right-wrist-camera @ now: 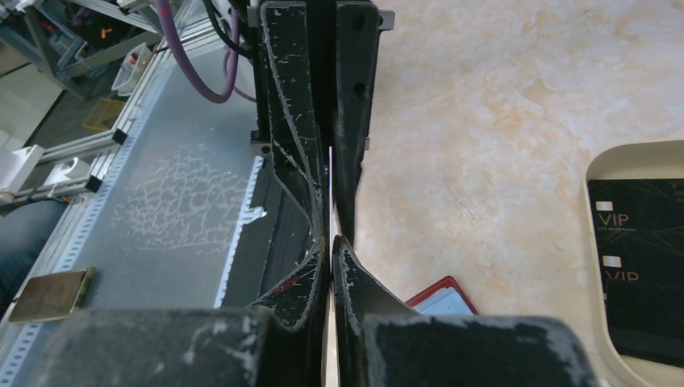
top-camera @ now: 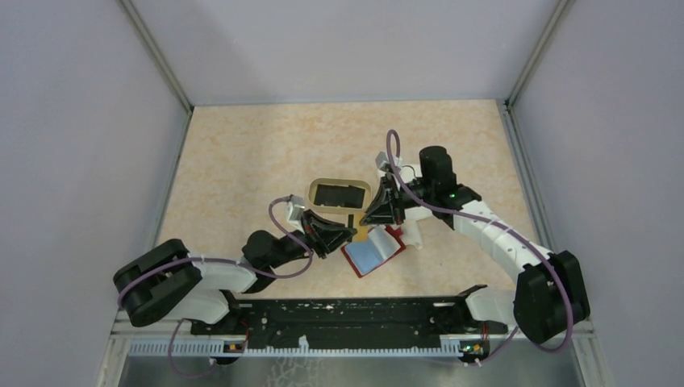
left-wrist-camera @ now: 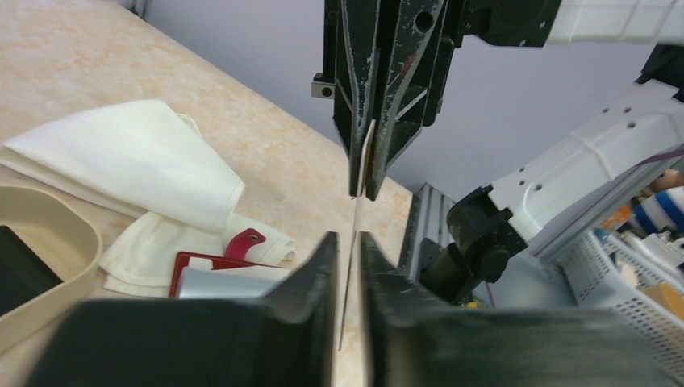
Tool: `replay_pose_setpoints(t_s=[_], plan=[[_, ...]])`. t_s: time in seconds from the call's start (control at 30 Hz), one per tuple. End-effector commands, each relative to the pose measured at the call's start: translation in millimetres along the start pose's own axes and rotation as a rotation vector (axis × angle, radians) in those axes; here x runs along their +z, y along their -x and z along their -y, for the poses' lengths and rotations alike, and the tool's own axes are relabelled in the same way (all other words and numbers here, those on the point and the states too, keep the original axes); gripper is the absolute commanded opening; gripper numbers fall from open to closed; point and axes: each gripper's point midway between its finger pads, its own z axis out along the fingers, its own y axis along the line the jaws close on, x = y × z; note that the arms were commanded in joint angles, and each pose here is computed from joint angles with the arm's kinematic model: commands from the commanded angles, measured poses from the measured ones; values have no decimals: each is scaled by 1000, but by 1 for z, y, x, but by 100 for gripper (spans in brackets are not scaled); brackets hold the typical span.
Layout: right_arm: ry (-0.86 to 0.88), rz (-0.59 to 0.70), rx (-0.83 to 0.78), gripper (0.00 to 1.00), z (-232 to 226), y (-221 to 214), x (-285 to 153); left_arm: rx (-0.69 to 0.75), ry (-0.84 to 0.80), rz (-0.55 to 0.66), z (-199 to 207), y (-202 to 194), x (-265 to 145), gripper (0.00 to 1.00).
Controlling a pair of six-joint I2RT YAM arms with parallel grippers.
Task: Put the credit cards into the card holder
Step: Insert the credit card into the card holder.
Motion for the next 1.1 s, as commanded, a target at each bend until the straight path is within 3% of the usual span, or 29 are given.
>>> replay_pose_setpoints(t_s=[0.0,0.1,0.2,0.43,0.57,0.7,0.73,0.8,0.83,0.97,1.07], plan=[[67,-3,-61,0,-15,16,2,20,-48,37,11,11,6,30],[98,-9,-64,0,-21,17,1,82,-33,-3,5,0,-5,59],[109,-14,-75,0,-23,15,0,140,-27,-37,2,-9,-19,74],[93,-24,-71,0,-18,11,1,170,-34,-169,3,-21,-15,78],[86,-28,-70,0,-16,10,1,159,-43,-179,6,-20,-7,68],[75,-34,-72,0,-15,8,1,149,-46,-213,3,-26,1,45],[67,-38,-78,0,-13,7,1,146,-48,-222,3,-28,2,38],[56,-49,-88,0,-12,6,0,144,-50,-243,3,-30,4,9],[46,-57,-92,0,-11,4,0,139,-41,-255,1,-32,4,0],[-14,-111,-141,17,-2,0,-5,141,2,-315,-5,-36,4,0],[-38,-134,-161,20,1,-2,-7,149,16,-355,-8,-40,2,0]])
